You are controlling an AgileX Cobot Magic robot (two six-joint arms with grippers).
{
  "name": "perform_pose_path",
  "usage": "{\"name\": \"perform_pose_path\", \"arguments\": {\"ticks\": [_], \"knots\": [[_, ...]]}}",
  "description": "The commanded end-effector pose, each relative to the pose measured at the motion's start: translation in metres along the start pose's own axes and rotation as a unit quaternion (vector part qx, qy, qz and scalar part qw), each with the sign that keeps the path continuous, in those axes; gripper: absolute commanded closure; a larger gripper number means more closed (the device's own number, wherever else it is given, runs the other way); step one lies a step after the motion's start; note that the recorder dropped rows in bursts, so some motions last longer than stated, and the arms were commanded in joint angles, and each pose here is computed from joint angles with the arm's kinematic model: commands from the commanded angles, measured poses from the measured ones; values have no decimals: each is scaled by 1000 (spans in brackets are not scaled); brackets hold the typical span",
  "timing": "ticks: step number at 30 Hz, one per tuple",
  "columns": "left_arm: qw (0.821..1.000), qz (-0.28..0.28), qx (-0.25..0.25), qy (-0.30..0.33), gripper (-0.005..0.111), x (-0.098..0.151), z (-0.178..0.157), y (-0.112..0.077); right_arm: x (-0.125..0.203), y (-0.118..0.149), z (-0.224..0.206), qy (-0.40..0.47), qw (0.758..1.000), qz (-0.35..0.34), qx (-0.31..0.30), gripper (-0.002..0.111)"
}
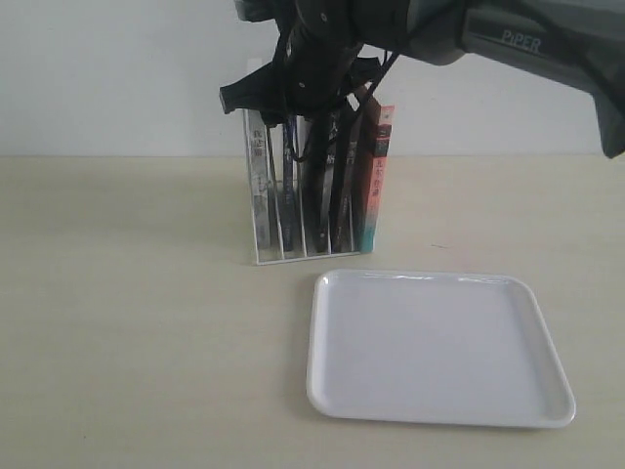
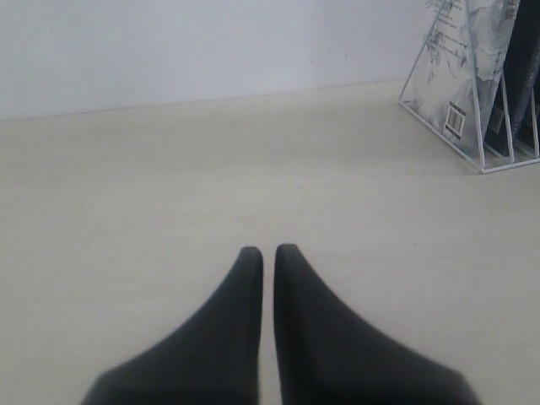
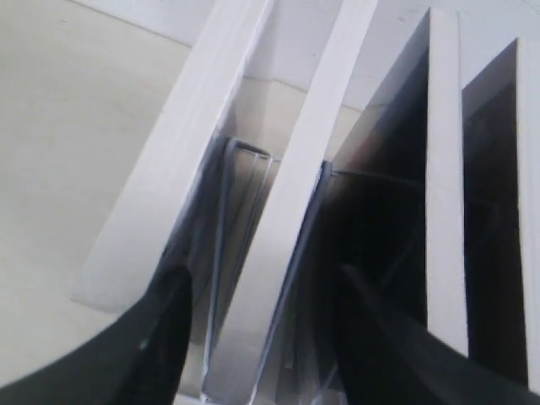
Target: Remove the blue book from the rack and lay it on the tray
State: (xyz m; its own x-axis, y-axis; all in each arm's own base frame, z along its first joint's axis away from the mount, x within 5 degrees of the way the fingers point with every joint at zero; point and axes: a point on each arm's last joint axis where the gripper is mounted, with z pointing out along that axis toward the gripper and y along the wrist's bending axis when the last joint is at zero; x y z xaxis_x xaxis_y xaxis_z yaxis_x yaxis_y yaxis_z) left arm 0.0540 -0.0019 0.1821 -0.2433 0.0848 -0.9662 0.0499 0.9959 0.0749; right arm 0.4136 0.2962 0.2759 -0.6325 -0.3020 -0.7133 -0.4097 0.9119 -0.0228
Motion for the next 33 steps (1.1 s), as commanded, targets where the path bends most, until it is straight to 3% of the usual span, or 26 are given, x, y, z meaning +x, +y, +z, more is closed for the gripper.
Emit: {"name": "perform_pose_path", "arguments": {"ticks": [1,5,15,27,33], "knots": [[1000,1,-2,-11,102,-3,-1,0,-1,-13,4,5,1000,17,12,58],[1000,1,-2,-11,102,-3,-1,0,-1,-14,4,1,1000,20,11,60],[1000,1,-2,-11,102,-3,-1,0,-3,-11,4,-5,1000,31,-2,108],[1000,1,-2,-11,102,-3,-1,0,-8,-12,-4,-20,999,32,-5,109],[1000,1,-2,-11,102,-3,-1,0,-30,-17,-48,-69,997,25,-2,109]]}}
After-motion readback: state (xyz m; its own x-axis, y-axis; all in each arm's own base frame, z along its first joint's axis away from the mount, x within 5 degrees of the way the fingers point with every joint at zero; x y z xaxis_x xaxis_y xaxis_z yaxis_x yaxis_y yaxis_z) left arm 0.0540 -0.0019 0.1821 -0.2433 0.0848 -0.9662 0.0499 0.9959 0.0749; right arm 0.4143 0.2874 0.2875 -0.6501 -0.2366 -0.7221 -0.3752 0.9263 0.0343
